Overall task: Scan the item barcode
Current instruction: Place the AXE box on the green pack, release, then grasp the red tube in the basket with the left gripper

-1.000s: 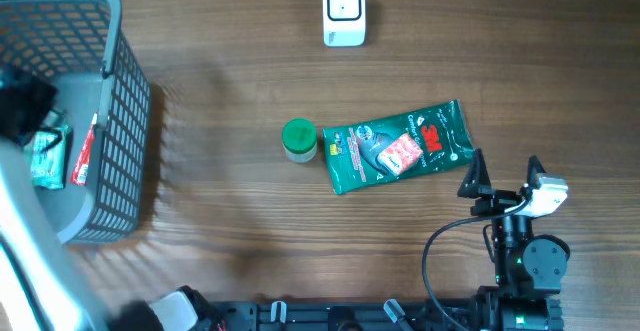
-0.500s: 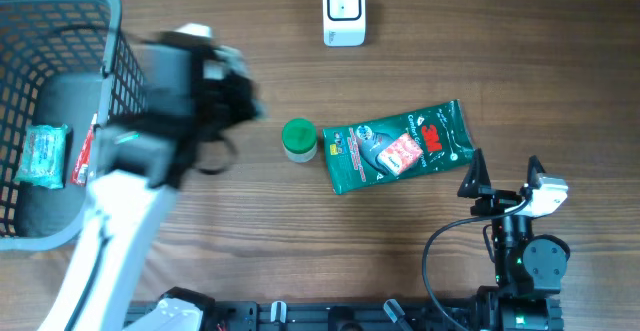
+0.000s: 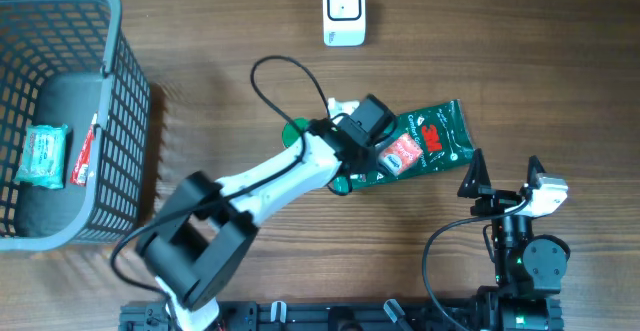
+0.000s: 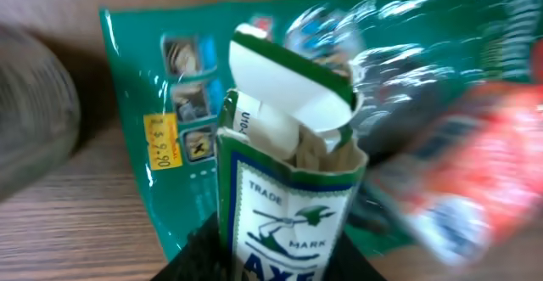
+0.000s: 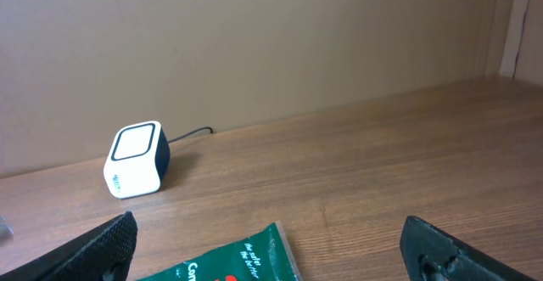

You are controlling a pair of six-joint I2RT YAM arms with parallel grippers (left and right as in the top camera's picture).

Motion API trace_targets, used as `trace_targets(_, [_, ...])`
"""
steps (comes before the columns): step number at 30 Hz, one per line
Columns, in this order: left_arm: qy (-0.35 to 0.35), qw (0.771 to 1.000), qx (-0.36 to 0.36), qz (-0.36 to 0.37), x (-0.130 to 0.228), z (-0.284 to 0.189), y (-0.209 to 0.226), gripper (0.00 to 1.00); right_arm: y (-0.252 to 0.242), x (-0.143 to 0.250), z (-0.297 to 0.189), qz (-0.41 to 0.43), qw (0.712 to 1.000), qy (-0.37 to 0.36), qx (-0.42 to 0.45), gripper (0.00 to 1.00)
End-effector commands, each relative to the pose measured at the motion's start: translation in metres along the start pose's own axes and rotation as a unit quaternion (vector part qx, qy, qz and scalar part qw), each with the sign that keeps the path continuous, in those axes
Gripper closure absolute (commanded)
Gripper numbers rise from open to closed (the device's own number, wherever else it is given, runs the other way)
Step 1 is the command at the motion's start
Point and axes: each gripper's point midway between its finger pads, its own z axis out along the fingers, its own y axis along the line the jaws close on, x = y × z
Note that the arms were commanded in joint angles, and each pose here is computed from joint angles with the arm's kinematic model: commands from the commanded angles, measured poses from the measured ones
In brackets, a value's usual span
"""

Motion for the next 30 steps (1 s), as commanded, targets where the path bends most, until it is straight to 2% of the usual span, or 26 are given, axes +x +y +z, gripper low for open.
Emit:
trace_targets(1, [-0.038,0.999,0.013,-0.008,-0.021,-0.017,-0.005,0.44,-0.001,-0.003,0.0,-0.006,1.0,-0.006,0.003,0.01])
trace_targets(2, [-0.052,0.998,0.021,0.004,-0.031,-0.027,-0.01,0.39,-0.001,-0.003,0.0,-0.006,1.0,-0.006,0.003,0.0])
trace_targets(3, [-0.071,0.997,0.035,0.015,-0.048,-0.048,-0.015,0.25,-0.001,-0.003,0.0,-0.006,1.0,-0.006,0.003,0.0])
trace_targets(5, [-0.102,0.993,0.054,0.017,-0.075,-0.089,-0.019,0.09,-0.001,-0.003,0.0,-0.006,1.0,-0.006,0.003,0.0])
trace_targets(7, [-0.155,0.984,0.079,0.024,-0.114,-0.156,-0.018,0.0,-0.001,-0.003,0.0,-0.006,1.0,-0.006,0.003,0.0])
trace_targets(10, [-0.24,0.966,0.093,0.013,-0.158,-0.25,0.009,0.0,-0.001,-0.003,0.0,-0.006,1.0,-0.006,0.003,0.0])
trace_targets(12, [-0.298,0.952,0.065,-0.028,-0.178,-0.301,0.053,0.0,-0.001,-0.003,0.0,-0.006,1.0,-0.006,0.003,0.0])
trace_targets(13, [-0.351,0.932,0.024,-0.086,-0.187,-0.343,0.111,0.0,-0.001,-0.003,0.0,-0.006,1.0,-0.006,0.003,0.0])
trace_targets(16, [-0.39,0.902,-0.03,-0.18,-0.185,-0.382,0.194,0.0,-0.001,-0.003,0.0,-0.006,1.0,-0.006,0.003,0.0])
trace_targets(17, [-0.399,0.884,-0.055,-0.238,-0.179,-0.393,0.233,0.0,-0.001,-0.003,0.0,-0.006,1.0,-0.006,0.003,0.0])
trace_targets(18, [-0.401,0.857,-0.082,-0.312,-0.17,-0.399,0.277,0.0,-0.001,-0.003,0.0,-0.006,1.0,-0.006,0.003,0.0])
trace_targets(20, [-0.386,0.811,-0.109,-0.426,-0.15,-0.397,0.333,0.0,-0.001,-0.003,0.0,-0.006,1.0,-0.006,0.003,0.0])
trace_targets(24, [-0.334,0.728,-0.125,-0.586,-0.122,-0.369,0.405,0.0,-0.001,-0.003,0.0,-0.006,1.0,-0.006,0.003,0.0])
trace_targets(26, [-0.308,0.665,-0.128,-0.668,-0.112,-0.344,0.435,0.0,-0.001,-0.003,0.0,-0.006,1.0,-0.006,0.003,0.01])
trace_targets(27, [-0.295,0.647,-0.131,-0.69,-0.111,-0.333,0.444,0.0,-0.001,-0.003,0.0,-0.006,1.0,-0.006,0.003,0.01])
trace_targets(30, [-0.255,0.645,-0.148,-0.705,-0.119,-0.295,0.463,0.0,-0.001,-0.003,0.0,-0.006,1.0,-0.006,0.003,0.0])
